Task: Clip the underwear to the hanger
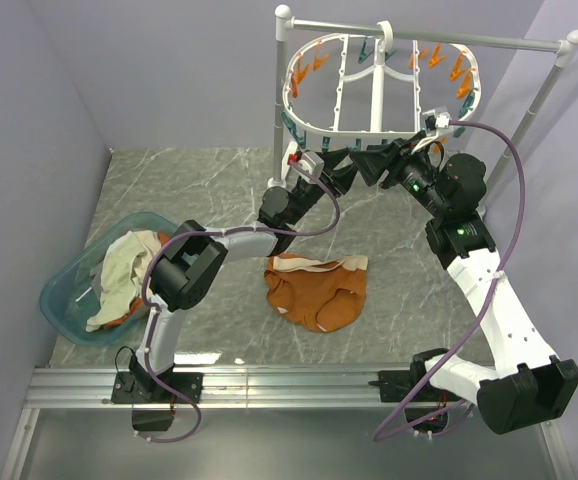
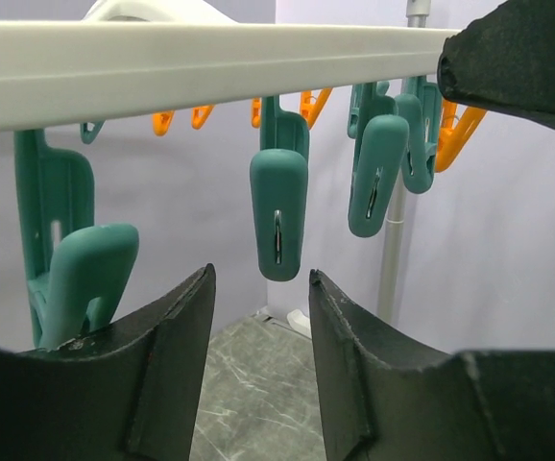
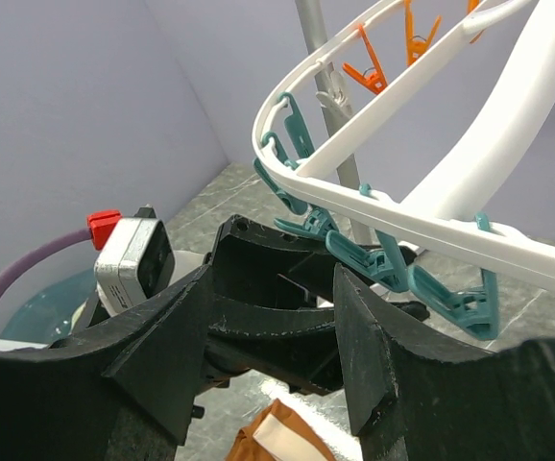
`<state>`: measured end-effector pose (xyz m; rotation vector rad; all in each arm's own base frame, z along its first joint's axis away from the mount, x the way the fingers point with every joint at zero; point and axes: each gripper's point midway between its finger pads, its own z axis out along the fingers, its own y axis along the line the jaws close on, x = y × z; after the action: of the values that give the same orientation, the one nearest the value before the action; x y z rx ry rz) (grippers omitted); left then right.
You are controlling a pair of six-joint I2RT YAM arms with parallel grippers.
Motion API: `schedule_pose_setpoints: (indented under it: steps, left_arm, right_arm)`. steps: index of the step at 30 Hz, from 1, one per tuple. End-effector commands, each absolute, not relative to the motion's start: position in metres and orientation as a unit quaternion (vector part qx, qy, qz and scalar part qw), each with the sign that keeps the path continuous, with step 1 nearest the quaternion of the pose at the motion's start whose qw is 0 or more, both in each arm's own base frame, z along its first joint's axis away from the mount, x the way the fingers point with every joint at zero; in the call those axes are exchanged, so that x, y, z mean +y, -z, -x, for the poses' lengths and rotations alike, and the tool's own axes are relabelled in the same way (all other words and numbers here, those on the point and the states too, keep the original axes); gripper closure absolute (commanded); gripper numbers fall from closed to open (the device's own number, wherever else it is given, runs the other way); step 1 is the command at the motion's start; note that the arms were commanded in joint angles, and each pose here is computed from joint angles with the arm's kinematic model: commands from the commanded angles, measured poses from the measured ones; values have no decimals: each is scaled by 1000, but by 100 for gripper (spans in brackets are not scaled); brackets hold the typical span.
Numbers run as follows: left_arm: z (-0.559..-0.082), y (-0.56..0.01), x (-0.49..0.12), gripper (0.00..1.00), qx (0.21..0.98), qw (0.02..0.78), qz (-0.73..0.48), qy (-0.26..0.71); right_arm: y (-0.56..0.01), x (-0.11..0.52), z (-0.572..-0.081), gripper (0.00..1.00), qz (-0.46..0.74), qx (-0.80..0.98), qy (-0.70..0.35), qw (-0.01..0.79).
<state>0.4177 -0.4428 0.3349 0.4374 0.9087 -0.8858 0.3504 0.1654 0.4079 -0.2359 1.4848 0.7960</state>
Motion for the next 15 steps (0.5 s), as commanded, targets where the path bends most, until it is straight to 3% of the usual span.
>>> schedule_pose_setpoints:
  steps: [1,15]
  left_arm:
    - [-389,-408,-419,50,295,835,-179,430]
    - [-381,-421,-413,50,277,834,-161,450]
  right_arm:
    - [-416,162,-349,40,110,643,-346,674]
    - [-416,161,-348,39,109,644,-345,674]
